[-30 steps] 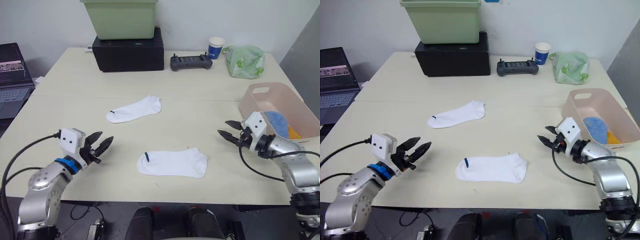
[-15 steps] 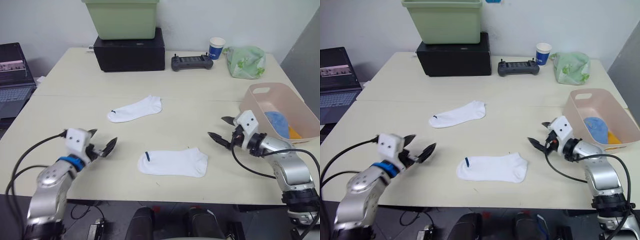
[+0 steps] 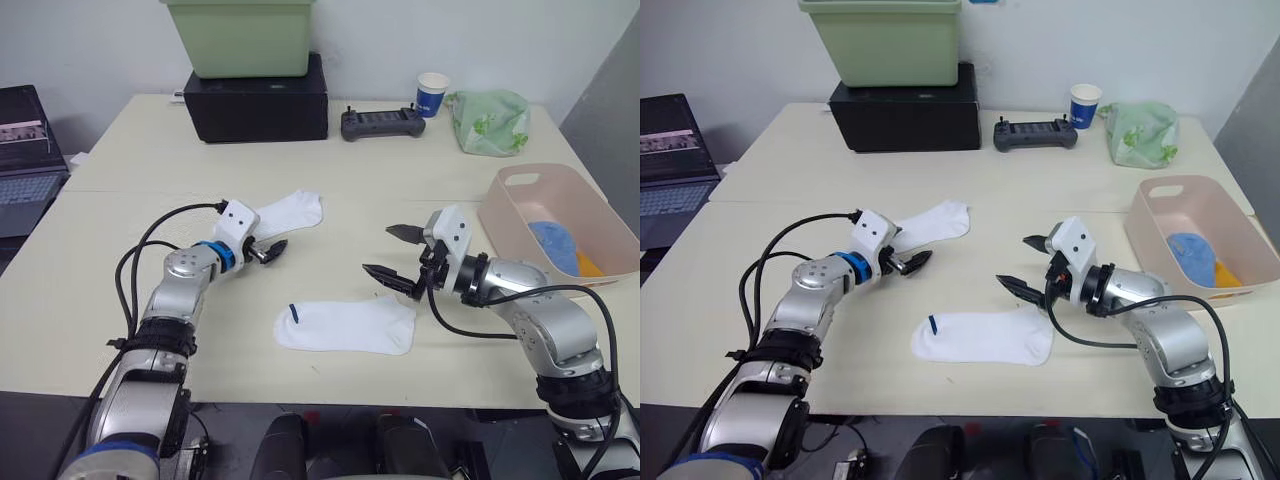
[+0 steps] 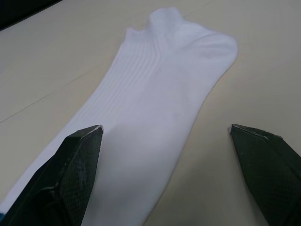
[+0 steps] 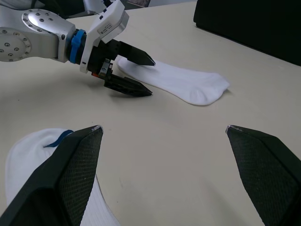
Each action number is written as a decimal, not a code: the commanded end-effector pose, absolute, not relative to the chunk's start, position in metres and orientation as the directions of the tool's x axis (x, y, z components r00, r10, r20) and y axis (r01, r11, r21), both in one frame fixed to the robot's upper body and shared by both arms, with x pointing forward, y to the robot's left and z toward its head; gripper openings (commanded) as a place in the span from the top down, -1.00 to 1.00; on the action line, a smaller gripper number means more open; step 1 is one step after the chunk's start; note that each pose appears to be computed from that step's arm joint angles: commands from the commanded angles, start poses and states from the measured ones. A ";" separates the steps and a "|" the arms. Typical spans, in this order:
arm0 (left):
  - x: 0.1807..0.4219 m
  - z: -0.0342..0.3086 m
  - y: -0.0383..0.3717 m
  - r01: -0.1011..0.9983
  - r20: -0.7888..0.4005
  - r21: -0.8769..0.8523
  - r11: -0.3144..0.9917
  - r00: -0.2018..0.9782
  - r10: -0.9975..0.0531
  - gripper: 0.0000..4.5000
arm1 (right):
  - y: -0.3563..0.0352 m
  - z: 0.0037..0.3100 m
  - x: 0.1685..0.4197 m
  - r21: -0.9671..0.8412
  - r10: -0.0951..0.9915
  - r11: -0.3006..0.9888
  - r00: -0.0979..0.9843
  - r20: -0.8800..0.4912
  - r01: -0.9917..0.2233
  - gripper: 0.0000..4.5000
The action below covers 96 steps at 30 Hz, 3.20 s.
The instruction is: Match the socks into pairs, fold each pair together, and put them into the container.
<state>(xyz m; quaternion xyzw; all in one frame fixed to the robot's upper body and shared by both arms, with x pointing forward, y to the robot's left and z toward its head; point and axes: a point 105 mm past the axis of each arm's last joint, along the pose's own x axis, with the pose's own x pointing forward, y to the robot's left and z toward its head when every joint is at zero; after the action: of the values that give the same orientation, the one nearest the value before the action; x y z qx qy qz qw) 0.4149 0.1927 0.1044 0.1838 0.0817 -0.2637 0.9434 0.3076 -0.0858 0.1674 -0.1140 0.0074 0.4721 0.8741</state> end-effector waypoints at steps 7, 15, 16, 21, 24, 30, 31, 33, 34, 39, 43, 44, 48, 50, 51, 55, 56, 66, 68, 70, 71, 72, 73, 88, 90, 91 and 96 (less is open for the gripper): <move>0.425 0.106 0.189 0.541 -0.258 0.279 0.794 0.838 -0.481 0.06 | -0.089 0.182 0.305 -0.228 0.808 0.557 0.585 -0.072 -0.798 -1.00; 0.419 0.108 0.175 0.615 -0.255 0.262 0.744 0.788 -0.561 0.98 | -0.093 0.180 0.306 -0.230 0.803 0.562 0.591 -0.075 -0.794 -1.00; 0.417 0.110 0.169 0.639 -0.241 0.247 0.729 0.769 -0.592 0.98 | -0.093 0.179 0.306 -0.229 0.803 0.563 0.591 -0.076 -0.794 -1.00; 0.394 0.115 0.134 0.770 -0.240 0.229 0.596 0.638 -0.732 0.98 | -0.101 0.177 0.309 -0.228 0.794 0.572 0.601 -0.085 -0.788 -1.00; 0.364 0.118 0.106 0.857 -0.252 0.203 0.474 0.513 -0.820 0.98 | -0.110 0.176 0.313 -0.232 0.780 0.586 0.618 -0.096 -0.776 -1.00; 0.314 0.096 0.085 0.926 -0.369 0.202 0.319 0.373 -0.851 0.98 | -0.126 0.165 0.323 -0.212 0.746 0.619 0.650 -0.146 -0.757 -1.00; 0.311 0.097 0.084 0.927 -0.366 0.202 0.316 0.371 -0.854 0.98 | -0.126 0.163 0.324 -0.203 0.742 0.625 0.654 -0.147 -0.754 -1.00; 0.310 0.098 0.084 0.921 -0.355 0.204 0.330 0.384 -0.852 0.98 | -0.127 0.160 0.326 -0.178 0.741 0.631 0.654 -0.150 -0.755 -1.00; 0.313 0.099 0.086 0.912 -0.348 0.209 0.353 0.407 -0.845 0.98 | -0.127 0.156 0.328 -0.173 0.738 0.631 0.654 -0.166 -0.756 -1.00; 0.322 0.109 0.097 0.881 -0.297 0.196 0.430 0.471 -0.830 0.29 | -0.128 0.143 0.336 -0.131 0.725 0.642 0.654 -0.217 -0.755 -1.00; 0.320 0.130 0.112 0.864 -0.220 0.148 0.481 0.503 -0.836 -0.30 | -0.126 0.132 0.343 -0.069 0.706 0.668 0.660 -0.255 -0.741 -1.00; 0.320 0.131 0.115 0.859 -0.211 0.143 0.491 0.511 -0.833 -0.45 | -0.126 0.132 0.344 -0.065 0.704 0.671 0.663 -0.255 -0.738 -1.00; 0.331 0.137 0.153 0.760 -0.168 0.124 0.638 0.650 -0.741 -0.99 | -0.116 0.120 0.346 0.007 0.717 0.666 0.637 -0.285 -0.746 -1.00; 0.337 0.129 0.173 0.694 -0.184 0.131 0.708 0.719 -0.670 -0.99 | -0.113 0.116 0.347 0.013 0.721 0.661 0.630 -0.288 -0.751 -1.00; 0.338 0.123 0.180 0.668 -0.194 0.118 0.735 0.741 -0.642 -0.99 | -0.111 0.116 0.349 0.034 0.718 0.671 0.638 -0.279 -0.741 -1.00; 0.338 0.100 0.192 0.616 -0.242 0.070 0.785 0.773 -0.586 -0.99 | -0.109 0.107 0.349 0.037 0.710 0.669 0.624 -0.325 -0.742 -1.00; 0.336 0.096 0.190 0.625 -0.253 0.066 0.778 0.765 -0.593 -0.99 | -0.110 0.105 0.349 0.040 0.709 0.670 0.623 -0.331 -0.741 -1.00; 0.330 0.088 0.183 0.666 -0.270 0.041 0.745 0.725 -0.633 -0.15 | -0.108 0.103 0.349 0.075 0.723 0.661 0.608 -0.328 -0.746 0.37; 0.329 0.090 0.179 0.681 -0.264 0.034 0.732 0.712 -0.650 0.13 | -0.108 0.104 0.349 0.075 0.725 0.660 0.608 -0.324 -0.747 0.66; 0.328 0.091 0.177 0.686 -0.260 0.031 0.727 0.708 -0.657 0.43 | -0.107 0.106 0.349 0.076 0.728 0.658 0.608 -0.317 -0.749 0.99; 0.329 0.091 0.177 0.684 -0.256 0.031 0.729 0.711 -0.655 0.59 | -0.107 0.108 0.350 0.077 0.729 0.660 0.611 -0.309 -0.748 1.00; 0.329 0.092 0.177 0.680 -0.252 0.031 0.733 0.715 -0.652 0.74 | -0.107 0.109 0.350 0.080 0.731 0.659 0.613 -0.300 -0.748 1.00; 0.330 0.092 0.178 0.677 -0.249 0.031 0.735 0.718 -0.650 0.89 | -0.107 0.110 0.350 0.082 0.733 0.659 0.614 -0.294 -0.748 1.00; 0.313 0.157 0.162 0.729 -0.090 -0.079 0.680 0.674 -0.733 0.98 | -0.107 0.173 0.327 0.186 0.821 0.569 0.544 -0.172 -0.801 1.00; 0.300 0.164 0.157 0.757 -0.081 -0.126 0.642 0.637 -0.767 0.98 | -0.109 0.181 0.317 0.221 0.834 0.551 0.525 -0.168 -0.805 1.00; 0.292 0.166 0.155 0.769 -0.080 -0.155 0.620 0.616 -0.784 0.98 | -0.109 0.183 0.311 0.240 0.842 0.539 0.512 -0.168 -0.807 1.00; 0.255 0.163 0.156 0.782 -0.122 -0.301 0.545 0.536 -0.836 0.98 | -0.109 0.183 0.283 0.302 0.877 0.480 0.439 -0.199 -0.823 1.00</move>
<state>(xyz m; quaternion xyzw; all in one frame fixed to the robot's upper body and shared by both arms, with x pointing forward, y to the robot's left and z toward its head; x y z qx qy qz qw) 0.2691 0.1578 0.1537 -0.0972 0.1267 -0.4456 0.8809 0.2954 -0.1108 0.1759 0.0847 0.1708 0.4843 0.8539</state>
